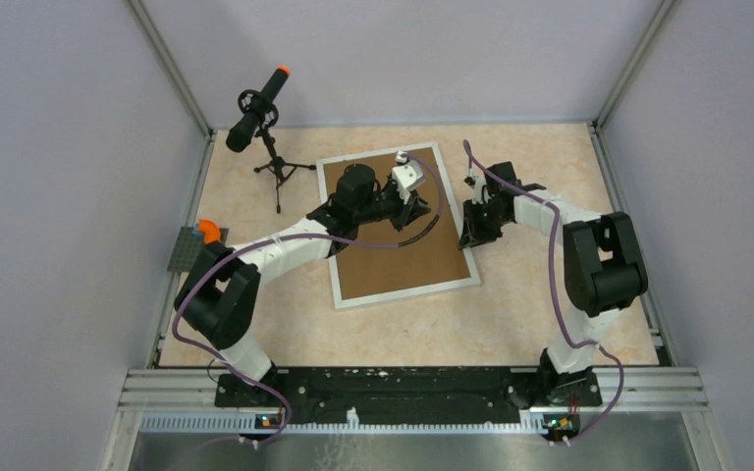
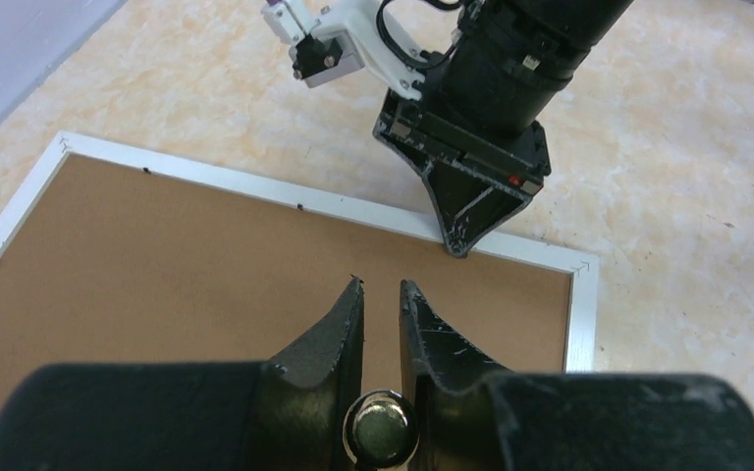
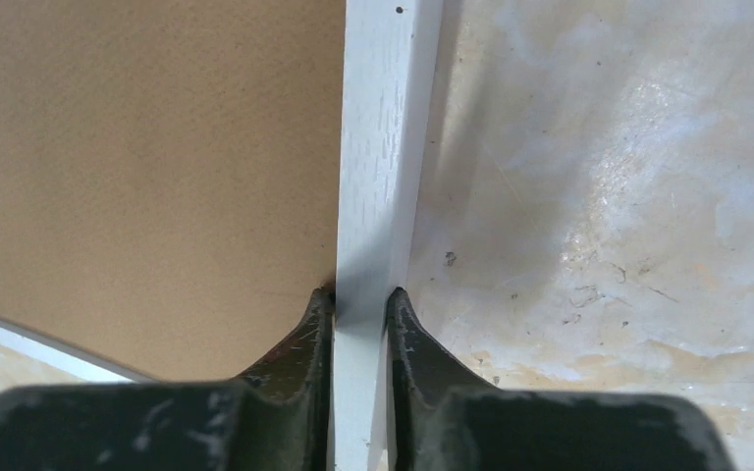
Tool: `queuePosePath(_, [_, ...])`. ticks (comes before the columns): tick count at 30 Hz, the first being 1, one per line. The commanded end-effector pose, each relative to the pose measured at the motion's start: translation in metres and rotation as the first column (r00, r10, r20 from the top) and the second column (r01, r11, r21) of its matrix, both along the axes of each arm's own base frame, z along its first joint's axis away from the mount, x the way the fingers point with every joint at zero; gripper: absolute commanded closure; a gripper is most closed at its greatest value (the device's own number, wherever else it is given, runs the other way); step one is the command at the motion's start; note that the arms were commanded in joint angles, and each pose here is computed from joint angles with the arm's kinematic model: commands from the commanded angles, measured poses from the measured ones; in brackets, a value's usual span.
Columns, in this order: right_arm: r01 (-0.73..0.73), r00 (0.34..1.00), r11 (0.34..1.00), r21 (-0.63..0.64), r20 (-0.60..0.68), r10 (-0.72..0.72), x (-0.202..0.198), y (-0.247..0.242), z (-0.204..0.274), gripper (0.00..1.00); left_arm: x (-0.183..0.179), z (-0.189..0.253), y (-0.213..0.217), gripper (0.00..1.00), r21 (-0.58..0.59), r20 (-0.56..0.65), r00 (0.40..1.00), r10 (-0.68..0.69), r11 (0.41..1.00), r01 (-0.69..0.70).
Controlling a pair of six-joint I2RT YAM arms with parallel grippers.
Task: Take the photo out of the frame
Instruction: Place the screwdriver at the center of the board.
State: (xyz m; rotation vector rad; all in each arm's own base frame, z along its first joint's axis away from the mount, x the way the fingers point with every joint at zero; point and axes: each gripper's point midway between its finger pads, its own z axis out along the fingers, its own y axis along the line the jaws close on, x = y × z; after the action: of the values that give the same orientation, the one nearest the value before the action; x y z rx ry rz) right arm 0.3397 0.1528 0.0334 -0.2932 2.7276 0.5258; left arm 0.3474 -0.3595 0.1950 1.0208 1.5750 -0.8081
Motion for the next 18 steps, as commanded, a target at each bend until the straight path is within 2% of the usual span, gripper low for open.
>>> queuePosePath(1, [-0.019,1.000,1.000,0.004,-0.022,0.020,0.002,0.004,-0.009,0.95,0.001,0.018,0.013,1.00,-0.012,0.032,0.999,0.036,0.999,-0.035])
queuePosePath(3, [-0.032,0.999,0.999,0.041,-0.034,0.033,0.001,0.006,-0.005,1.00,0.002,0.018,0.018,1.00,-0.012,0.027,0.999,0.033,0.999,-0.033])
queuePosePath(7, [-0.038,0.998,0.985,0.169,-0.035,0.044,-0.005,0.010,0.009,1.00,0.004,0.016,0.026,1.00,-0.022,-0.021,0.999,0.026,0.999,-0.027])
queuePosePath(10, [-0.049,0.998,0.978,0.205,-0.028,0.056,-0.009,0.012,0.013,1.00,0.002,0.016,0.030,1.00,-0.024,-0.054,0.999,0.002,1.000,-0.003])
queuePosePath(14, [-0.067,0.998,0.966,0.249,0.024,0.063,-0.003,0.017,0.031,0.64,-0.004,0.018,0.035,1.00,-0.025,-0.087,0.996,-0.036,0.999,0.034])
queuePosePath(16, [-0.078,0.995,0.962,0.263,0.074,0.060,0.003,0.016,0.044,0.51,-0.004,0.021,0.041,1.00,-0.015,-0.110,0.993,-0.042,0.999,0.040])
queuePosePath(18, [-0.097,0.991,0.957,0.272,0.120,0.066,0.007,0.013,0.057,0.44,-0.005,0.023,0.052,1.00,0.004,-0.133,0.990,-0.038,0.999,0.039])
